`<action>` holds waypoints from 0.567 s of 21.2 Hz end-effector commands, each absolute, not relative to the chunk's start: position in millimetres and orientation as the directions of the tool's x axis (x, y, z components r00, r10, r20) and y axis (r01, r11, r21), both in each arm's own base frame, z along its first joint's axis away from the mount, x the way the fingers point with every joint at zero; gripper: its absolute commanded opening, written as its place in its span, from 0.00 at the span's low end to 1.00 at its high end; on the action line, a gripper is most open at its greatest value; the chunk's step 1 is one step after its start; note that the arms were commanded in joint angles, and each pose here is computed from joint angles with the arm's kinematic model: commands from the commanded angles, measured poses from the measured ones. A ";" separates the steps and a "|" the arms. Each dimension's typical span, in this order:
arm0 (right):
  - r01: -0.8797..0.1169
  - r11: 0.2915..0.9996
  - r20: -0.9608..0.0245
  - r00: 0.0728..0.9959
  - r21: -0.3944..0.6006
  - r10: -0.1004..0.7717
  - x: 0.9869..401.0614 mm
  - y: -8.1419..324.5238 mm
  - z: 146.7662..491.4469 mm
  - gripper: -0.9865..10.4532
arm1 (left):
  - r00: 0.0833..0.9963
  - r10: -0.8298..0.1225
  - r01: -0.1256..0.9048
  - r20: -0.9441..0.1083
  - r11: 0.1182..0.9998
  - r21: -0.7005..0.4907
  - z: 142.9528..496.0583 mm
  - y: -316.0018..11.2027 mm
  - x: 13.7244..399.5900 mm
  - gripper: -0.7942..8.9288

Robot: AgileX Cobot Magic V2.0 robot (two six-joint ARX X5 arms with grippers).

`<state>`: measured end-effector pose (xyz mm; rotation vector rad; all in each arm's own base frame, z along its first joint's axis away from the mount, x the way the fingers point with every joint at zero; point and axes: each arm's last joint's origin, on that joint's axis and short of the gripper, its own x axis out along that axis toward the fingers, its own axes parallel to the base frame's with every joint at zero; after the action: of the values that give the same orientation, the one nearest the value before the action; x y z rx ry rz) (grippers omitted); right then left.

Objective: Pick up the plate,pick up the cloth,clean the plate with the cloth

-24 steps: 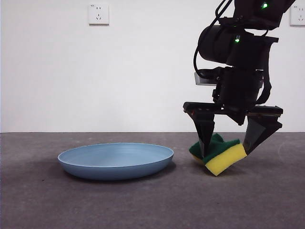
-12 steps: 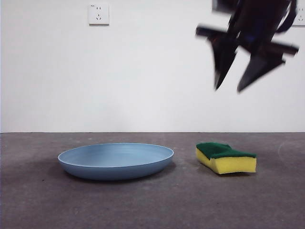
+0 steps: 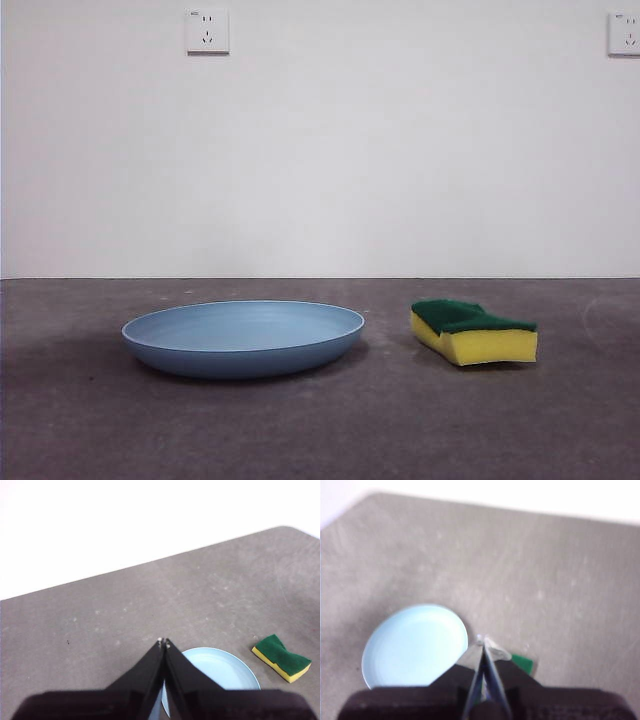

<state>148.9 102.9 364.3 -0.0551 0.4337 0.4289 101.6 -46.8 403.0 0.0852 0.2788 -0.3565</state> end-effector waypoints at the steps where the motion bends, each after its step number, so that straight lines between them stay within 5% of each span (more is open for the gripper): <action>1: -0.418 0.908 -0.395 0.831 0.018 0.390 135.0 100.1 343.0 0.08 | 0.904 -0.334 0.344 -0.267 0.939 -0.008 371.7 -41.6 90.7 0.07; 7: -0.425 0.905 -0.333 0.851 0.016 0.406 112.4 90.6 283.4 0.08 | 0.920 -0.343 0.337 -0.191 0.939 -0.062 306.0 -34.4 76.1 0.07; 12: -0.364 0.931 -0.345 0.875 -0.007 0.340 113.1 88.6 273.8 0.08 | 0.915 -0.345 0.338 -0.211 0.939 -0.066 294.3 -33.6 74.3 0.08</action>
<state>113.0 88.9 273.9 -0.0798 0.3581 0.3785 74.8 -33.7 294.1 -0.0144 0.2265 -0.3499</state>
